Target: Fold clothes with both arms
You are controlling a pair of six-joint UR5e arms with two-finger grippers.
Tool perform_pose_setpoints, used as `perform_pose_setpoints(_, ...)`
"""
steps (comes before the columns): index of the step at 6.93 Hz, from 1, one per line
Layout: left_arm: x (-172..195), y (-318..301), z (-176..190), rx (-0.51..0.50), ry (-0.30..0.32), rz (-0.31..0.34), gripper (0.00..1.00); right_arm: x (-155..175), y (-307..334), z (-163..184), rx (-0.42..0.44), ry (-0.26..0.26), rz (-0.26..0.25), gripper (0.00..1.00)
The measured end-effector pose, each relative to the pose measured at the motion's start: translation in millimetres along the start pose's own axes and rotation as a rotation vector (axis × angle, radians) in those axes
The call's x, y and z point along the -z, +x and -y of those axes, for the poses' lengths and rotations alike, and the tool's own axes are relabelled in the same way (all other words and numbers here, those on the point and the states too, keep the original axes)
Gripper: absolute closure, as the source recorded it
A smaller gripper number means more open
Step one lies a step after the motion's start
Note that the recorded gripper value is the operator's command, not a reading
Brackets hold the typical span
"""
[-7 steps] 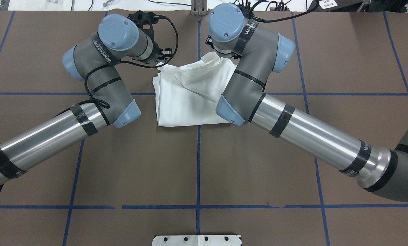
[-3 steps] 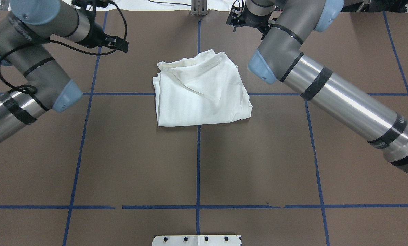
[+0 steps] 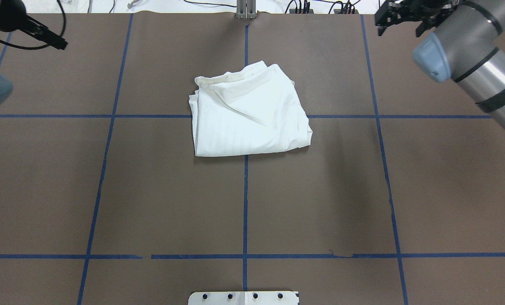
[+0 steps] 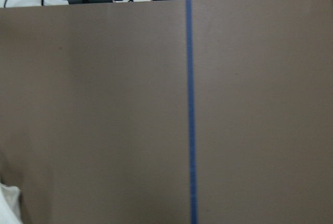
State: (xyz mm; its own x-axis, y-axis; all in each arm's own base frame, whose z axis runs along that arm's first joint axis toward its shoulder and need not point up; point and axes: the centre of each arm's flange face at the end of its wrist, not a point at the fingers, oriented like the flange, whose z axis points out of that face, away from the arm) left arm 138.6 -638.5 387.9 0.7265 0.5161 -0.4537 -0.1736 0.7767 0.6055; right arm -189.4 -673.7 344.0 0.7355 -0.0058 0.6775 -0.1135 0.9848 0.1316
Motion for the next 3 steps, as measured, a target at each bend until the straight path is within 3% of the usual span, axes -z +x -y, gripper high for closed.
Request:
perform_pose_setpoints(1,24.0,-72.1,-45.6,-0.047,-0.046,0.018,0.00,6.1,101.3,-12.1,0.095,-0.031,-0.005,0.00)
perform_pose_setpoints(3,41.0,-163.0,-167.8,0.045,-0.133,0.016,0.00,1.6,270.8,-69.6,0.207,-0.091,-0.025,0.00)
